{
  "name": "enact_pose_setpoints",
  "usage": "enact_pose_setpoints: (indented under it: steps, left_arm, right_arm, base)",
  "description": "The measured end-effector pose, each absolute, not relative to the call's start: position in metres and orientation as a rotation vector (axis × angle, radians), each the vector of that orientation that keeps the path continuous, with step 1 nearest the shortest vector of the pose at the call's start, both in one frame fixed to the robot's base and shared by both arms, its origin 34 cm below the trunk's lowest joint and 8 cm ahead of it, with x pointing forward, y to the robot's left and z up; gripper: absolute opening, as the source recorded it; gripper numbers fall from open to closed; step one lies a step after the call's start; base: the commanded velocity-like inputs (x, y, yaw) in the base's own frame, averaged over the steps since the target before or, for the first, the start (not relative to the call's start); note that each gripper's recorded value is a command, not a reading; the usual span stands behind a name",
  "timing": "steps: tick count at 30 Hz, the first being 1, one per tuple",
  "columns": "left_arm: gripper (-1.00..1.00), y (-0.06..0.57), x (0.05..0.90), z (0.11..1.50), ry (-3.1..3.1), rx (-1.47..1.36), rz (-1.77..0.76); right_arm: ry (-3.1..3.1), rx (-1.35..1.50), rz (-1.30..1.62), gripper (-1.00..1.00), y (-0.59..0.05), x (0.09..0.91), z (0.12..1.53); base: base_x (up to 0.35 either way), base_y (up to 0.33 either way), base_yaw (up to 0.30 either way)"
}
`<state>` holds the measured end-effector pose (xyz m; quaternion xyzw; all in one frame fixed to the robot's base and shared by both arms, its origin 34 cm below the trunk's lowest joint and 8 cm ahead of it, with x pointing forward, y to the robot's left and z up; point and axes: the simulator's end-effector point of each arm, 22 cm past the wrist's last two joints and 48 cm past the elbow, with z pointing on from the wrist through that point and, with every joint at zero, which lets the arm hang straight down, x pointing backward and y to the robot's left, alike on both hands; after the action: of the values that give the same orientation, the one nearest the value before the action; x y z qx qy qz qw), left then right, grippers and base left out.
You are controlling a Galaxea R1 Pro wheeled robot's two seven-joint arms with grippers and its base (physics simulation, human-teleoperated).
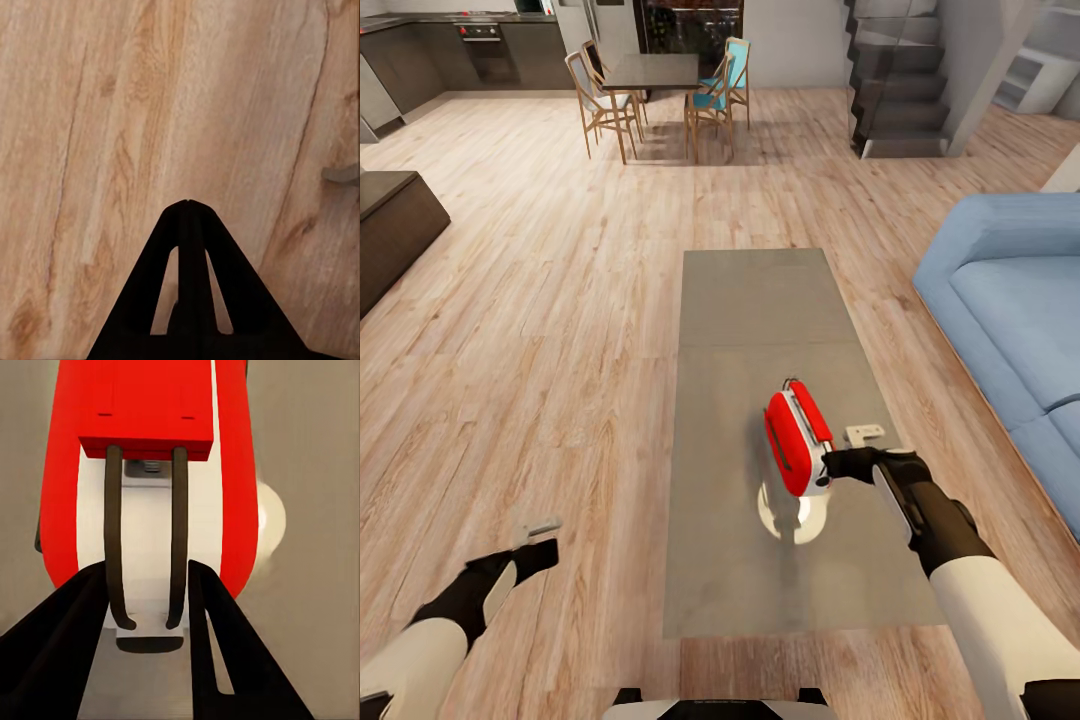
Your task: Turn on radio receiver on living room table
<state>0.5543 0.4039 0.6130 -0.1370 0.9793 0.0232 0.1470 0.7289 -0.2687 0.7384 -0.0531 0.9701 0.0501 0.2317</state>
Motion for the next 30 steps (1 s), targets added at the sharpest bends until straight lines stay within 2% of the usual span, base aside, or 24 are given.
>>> enact_pose_setpoints:
  steps: [30]
  left_arm:
    - [-1.00, 0.394, 0.534, 0.602, 2.848, -0.414, 0.053]
  right_arm:
    - [2.663, -0.160, 0.167, -1.00, -0.259, 0.683, 0.706]
  base:
    - [0.000, 0.000, 0.000]
